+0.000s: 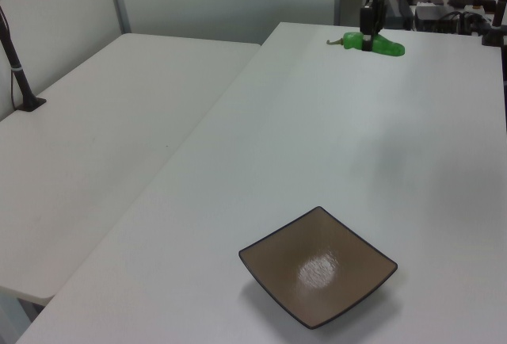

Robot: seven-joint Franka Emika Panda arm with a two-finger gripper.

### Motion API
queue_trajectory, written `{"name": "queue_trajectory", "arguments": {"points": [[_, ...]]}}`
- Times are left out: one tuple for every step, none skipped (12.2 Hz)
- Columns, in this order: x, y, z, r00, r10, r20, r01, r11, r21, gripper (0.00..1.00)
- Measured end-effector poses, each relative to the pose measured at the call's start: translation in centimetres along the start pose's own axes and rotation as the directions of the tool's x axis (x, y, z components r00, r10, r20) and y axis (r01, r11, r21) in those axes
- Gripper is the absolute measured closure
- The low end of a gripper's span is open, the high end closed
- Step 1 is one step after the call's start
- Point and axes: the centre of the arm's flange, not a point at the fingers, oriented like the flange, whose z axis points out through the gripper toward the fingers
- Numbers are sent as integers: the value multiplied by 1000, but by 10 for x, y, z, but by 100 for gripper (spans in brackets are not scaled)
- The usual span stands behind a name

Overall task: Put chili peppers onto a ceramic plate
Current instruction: 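Lift the chili pepper and carry it toward the brown square plate, then lower the chili pepper onto the plate and open the gripper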

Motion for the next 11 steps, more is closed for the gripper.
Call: {"name": "queue_trajectory", "arguments": {"points": [[0,-26,6,1000,-5,10,5,1000,2,66],[0,-54,13,1000,-11,23,10,1000,5,66],[-2,-81,20,999,-31,30,31,999,7,66],[-3,-113,26,998,-59,21,59,998,11,66],[-5,-142,32,997,-75,4,74,997,17,66],[-8,-172,40,996,-84,-8,84,996,24,66],[-12,-197,51,996,-92,-11,93,995,31,66],[-16,-220,67,994,-106,-6,106,994,36,66],[-19,-241,85,994,-109,1,109,993,39,66],[-20,-255,97,994,-108,0,108,993,36,66],[-22,-270,110,994,-106,-9,107,994,31,66]]}}
